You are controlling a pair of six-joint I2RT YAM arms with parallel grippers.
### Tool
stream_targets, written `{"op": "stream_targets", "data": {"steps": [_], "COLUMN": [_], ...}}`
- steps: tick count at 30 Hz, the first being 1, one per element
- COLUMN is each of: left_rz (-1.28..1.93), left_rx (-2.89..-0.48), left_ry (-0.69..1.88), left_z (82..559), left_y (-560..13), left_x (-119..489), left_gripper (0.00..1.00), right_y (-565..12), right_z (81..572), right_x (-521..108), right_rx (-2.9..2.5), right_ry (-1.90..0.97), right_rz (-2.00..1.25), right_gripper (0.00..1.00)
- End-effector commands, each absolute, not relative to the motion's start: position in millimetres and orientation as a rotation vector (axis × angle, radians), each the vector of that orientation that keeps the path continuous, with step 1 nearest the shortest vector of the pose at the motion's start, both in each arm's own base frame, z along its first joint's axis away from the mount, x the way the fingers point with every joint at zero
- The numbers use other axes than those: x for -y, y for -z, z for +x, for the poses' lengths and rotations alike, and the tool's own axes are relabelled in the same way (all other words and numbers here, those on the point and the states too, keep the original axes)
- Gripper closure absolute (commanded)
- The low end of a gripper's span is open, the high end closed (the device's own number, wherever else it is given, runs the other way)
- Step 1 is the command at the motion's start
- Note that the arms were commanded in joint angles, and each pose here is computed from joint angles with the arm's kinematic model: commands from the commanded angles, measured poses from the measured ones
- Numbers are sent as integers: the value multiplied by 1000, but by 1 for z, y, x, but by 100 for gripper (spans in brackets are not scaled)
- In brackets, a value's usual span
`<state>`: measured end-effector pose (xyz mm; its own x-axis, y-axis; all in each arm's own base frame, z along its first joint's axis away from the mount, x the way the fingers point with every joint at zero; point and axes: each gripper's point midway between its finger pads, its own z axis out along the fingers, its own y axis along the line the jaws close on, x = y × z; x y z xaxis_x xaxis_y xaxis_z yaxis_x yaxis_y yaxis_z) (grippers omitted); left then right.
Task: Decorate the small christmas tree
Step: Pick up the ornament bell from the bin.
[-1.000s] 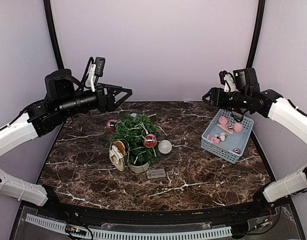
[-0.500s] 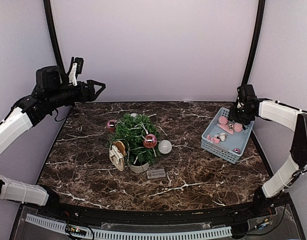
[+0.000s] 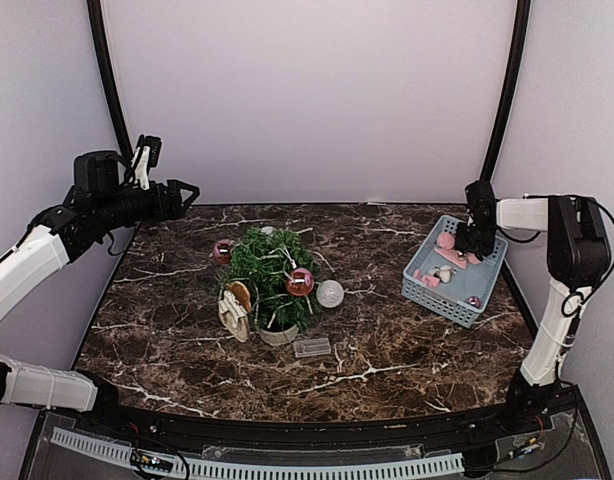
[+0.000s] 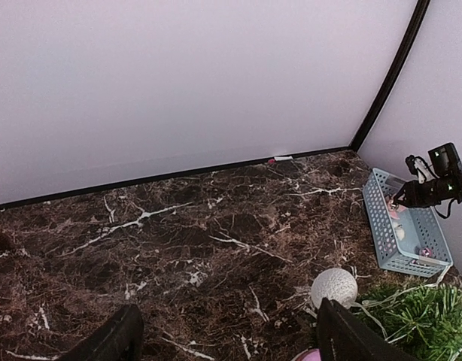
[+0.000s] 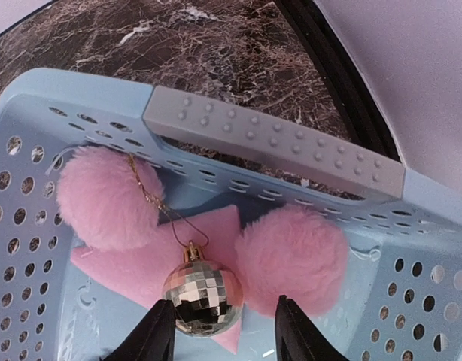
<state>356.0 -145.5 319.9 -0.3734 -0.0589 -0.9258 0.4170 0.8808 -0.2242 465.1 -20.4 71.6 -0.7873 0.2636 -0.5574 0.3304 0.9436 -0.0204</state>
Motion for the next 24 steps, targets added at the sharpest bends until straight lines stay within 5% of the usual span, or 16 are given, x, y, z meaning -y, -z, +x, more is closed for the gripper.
{"op": "stream_targets", "data": {"steps": [1, 24], "left_rz": [282, 271], "left_rx": [-1847, -1865], "left_ry": [476, 488], "left_z": [359, 364], "left_y": [-326, -315], "left_x": [141, 142], "left_gripper": [18, 18], "right_y": [-80, -61], "right_z": [488, 483], "right_x": [26, 7], "right_rx": [-2474, -2533], "right_ry": [164, 99], "right_rz": [412, 334], "right_gripper": [54, 57]}}
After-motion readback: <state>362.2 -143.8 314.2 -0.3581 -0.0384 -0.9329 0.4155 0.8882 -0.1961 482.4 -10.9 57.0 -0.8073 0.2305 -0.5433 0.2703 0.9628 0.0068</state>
